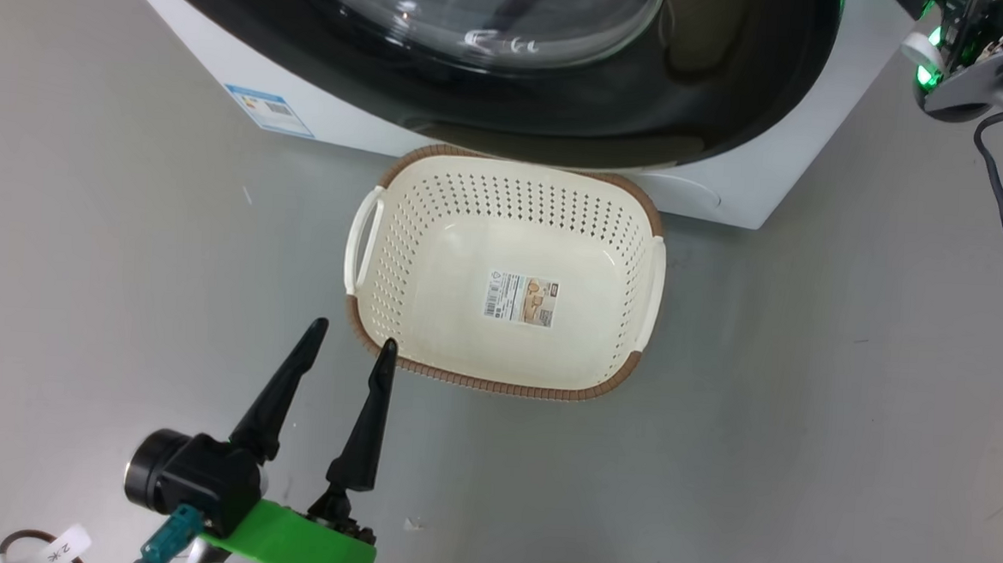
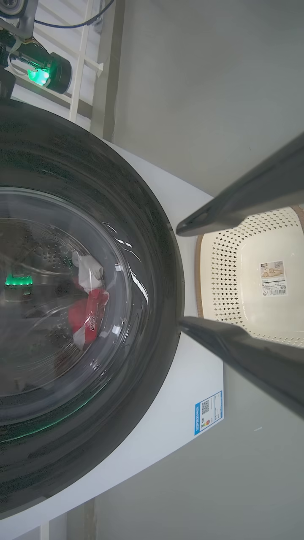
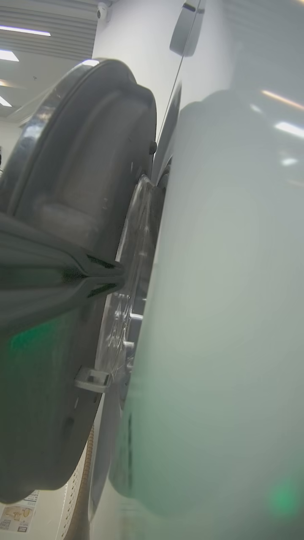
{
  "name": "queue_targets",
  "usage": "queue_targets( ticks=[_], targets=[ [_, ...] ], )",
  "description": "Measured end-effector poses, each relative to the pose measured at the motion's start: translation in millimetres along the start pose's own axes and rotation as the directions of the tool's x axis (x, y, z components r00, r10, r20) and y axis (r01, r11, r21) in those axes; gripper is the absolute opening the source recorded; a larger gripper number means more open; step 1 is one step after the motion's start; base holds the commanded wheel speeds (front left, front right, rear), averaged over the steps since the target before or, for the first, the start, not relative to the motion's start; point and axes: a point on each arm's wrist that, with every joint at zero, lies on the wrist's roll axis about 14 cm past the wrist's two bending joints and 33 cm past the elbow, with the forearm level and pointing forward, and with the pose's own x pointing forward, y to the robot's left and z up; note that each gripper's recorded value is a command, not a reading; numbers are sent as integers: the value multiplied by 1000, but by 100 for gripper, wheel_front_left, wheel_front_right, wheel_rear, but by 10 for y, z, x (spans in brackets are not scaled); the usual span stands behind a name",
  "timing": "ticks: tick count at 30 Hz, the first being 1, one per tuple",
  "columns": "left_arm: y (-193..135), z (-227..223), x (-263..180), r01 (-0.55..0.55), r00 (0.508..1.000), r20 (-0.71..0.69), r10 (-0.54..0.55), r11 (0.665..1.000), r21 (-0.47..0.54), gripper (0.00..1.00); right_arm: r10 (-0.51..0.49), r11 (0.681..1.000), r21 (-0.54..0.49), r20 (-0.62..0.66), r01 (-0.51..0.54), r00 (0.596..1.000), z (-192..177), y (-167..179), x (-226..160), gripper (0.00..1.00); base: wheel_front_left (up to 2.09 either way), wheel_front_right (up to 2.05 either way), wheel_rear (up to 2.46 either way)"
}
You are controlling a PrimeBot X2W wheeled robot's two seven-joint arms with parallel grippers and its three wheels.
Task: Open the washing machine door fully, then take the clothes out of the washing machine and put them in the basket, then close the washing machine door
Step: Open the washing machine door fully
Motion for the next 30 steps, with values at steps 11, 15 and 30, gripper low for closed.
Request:
queue_targets(
  ticks=[11, 15, 30],
  targets=[
    [-80, 150, -25, 22, 999, 43, -22, 1000, -5, 100, -5, 1000, -10, -87, 4, 996, -307, 69, -144, 0, 0, 0, 0],
    [-125, 198, -43, 35, 998, 56, -34, 999, -7, 100, -14, 1000, -20, -137, 12, 991, -499, 59, -195, 0, 0, 0, 0],
    [-201, 224, -398, 37, 998, 60, -36, 999, -15, 100, 7, 999, -38, -294, -19, 956, -1335, 179, -418, 0, 0, 0, 0]
  ],
)
